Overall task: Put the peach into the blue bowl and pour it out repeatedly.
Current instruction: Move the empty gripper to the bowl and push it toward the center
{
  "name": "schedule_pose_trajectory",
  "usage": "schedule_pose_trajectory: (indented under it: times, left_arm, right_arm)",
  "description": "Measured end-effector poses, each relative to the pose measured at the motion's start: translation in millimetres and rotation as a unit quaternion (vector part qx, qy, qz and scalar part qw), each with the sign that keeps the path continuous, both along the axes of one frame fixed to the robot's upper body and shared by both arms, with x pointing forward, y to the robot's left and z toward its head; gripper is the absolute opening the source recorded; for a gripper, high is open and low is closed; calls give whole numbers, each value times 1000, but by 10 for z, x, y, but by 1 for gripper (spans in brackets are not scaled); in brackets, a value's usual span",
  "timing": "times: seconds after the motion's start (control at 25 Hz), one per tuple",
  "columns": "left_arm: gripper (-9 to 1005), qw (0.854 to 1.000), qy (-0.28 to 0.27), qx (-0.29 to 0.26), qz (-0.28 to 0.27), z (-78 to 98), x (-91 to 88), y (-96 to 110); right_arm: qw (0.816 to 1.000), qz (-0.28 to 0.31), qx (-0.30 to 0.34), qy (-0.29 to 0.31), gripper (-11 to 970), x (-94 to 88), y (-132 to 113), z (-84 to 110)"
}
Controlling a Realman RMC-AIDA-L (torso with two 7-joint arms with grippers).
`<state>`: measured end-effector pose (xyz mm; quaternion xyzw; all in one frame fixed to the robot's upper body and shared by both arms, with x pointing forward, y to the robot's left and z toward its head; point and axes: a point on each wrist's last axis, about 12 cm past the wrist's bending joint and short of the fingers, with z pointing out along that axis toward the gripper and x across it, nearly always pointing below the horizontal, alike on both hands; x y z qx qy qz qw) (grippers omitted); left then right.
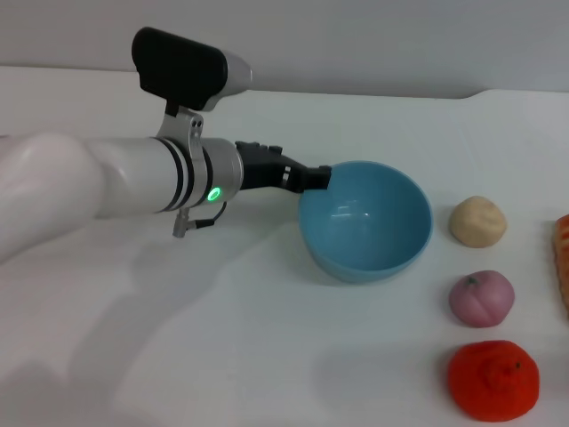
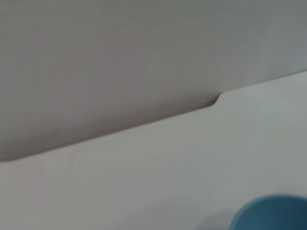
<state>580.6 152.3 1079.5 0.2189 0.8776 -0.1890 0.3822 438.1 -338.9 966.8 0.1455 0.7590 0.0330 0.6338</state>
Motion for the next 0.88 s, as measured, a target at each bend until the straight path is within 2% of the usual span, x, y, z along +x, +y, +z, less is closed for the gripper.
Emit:
schedule_pose_trajectory:
  times: [0.52,0.88]
  left_arm:
    - [778,999,49,13,-9,-296,-77,-105]
    - [746,998,59,10,-16,-312,-101,-158]
  right_arm:
    - [1000,3,0,2,667,42,6,4]
    - [1000,3,1,8,666,42,10,-8]
